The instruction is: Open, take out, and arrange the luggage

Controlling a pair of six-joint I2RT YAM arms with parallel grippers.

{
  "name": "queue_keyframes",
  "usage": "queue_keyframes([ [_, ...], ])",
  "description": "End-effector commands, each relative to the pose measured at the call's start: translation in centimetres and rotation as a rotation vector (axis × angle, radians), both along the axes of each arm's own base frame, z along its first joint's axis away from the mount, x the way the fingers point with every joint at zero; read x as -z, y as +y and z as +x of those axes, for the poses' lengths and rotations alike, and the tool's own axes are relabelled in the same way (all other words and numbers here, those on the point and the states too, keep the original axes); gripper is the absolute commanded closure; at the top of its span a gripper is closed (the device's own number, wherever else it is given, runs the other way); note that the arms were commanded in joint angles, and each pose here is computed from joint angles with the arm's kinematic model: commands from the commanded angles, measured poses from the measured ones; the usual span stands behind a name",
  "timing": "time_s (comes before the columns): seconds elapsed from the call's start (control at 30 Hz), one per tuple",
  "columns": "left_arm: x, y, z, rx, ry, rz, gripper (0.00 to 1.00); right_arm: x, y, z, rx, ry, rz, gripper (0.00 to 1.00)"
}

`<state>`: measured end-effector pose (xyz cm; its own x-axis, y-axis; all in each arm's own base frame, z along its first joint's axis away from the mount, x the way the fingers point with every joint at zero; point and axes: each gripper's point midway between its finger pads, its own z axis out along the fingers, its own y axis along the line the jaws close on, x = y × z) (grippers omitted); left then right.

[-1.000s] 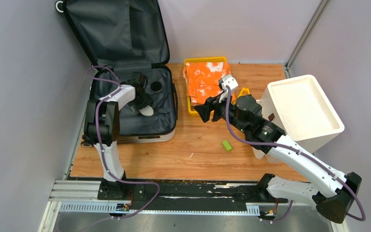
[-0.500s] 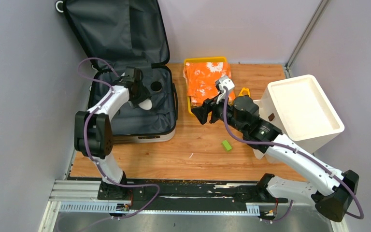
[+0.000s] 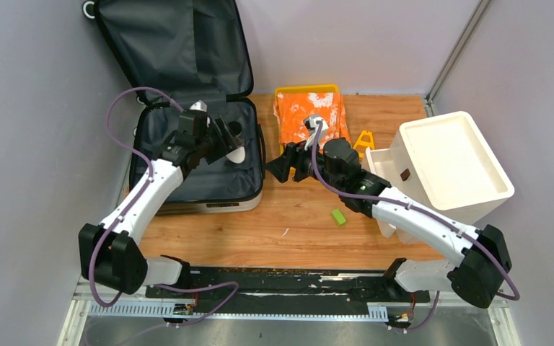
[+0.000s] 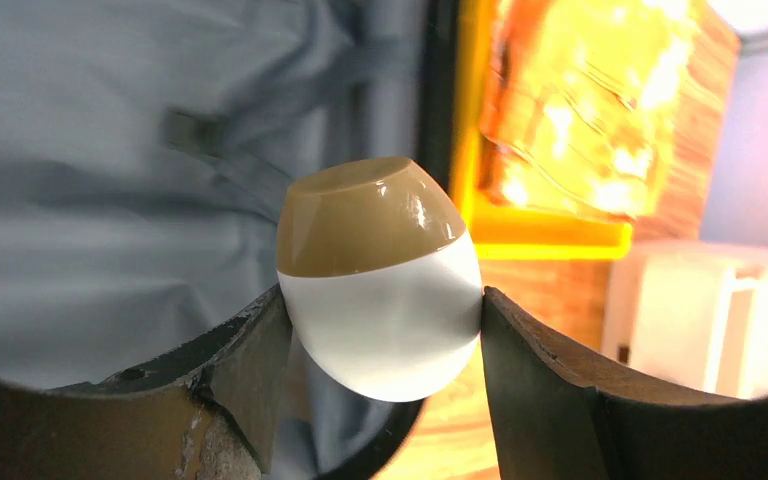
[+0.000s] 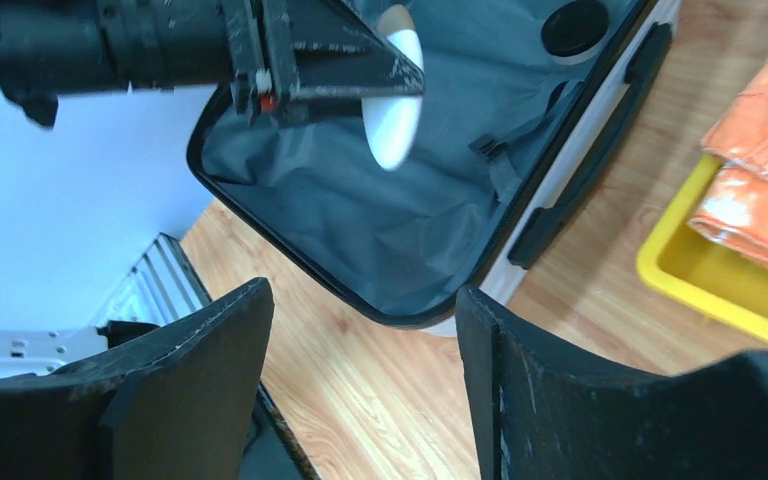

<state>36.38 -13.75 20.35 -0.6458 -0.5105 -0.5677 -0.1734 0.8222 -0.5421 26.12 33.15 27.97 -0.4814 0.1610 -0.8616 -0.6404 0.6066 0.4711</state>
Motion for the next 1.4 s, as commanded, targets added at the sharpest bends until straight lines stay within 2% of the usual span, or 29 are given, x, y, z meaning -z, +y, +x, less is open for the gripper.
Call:
queue_keyframes([
  [0.0,-3.7,-4.3,-1.6,0.115,-0.102,-0.151,0.57,-1.9,2.2,0.2,-0.007,0.065,0.19,0.32],
  [0.1,-4.9,-5.8,-3.0,0.16,-0.125,-0.21,0.57,-1.3,2.9,0.2,-0.01,0.076,0.235,0.32],
  [0.27,-5.9,-8.0,-5.0,0.201,-0.135,-0.295,0.57,0.5,4.6,0.3,-0.044,0.121,0.223,0.33],
  [0.53,-6.8,-9.7,-6.6,0.24,-0.128,-0.406,0.56,1.6,5.4,1.8,-0.002,0.121,0.21,0.43],
  [0.67,-7.3,-10.1,-7.4,0.245,-0.118,-0.47,0.55,1.4,5.7,2.5,0.01,0.1,0.2,0.61],
  [0.8,-6.9,-9.3,-7.6,0.214,-0.12,-0.438,0.52,1.2,6.1,2.3,-0.027,0.066,0.187,0.98],
  [0.9,-6.9,-8.7,-7.7,0.205,-0.131,-0.403,0.42,1.1,5.6,2.4,-0.032,0.002,0.127,1.0],
  [0.97,-7.1,-8.2,-7.8,0.19,-0.148,-0.384,0.24,1.1,4.7,2.8,-0.006,-0.04,0.076,1.0],
  [1.0,-7.1,-7.9,-7.7,0.182,-0.154,-0.37,0.06,1.2,4.1,3.0,0.011,-0.063,0.046,1.0],
  [1.07,-7.1,-7.6,-7.7,0.173,-0.162,-0.352,0.01,1.0,2.7,3.2,0.036,-0.112,-0.007,1.0],
  [1.17,-6.8,-7.3,-7.7,0.165,-0.16,-0.332,0.0,1.6,-0.2,3.8,0.11,-0.153,-0.121,1.0],
  [1.37,-5.7,-6.0,-7.2,0.167,-0.178,-0.201,0.0,2.5,-8.1,4.9,0.232,-0.157,-0.468,1.0],
])
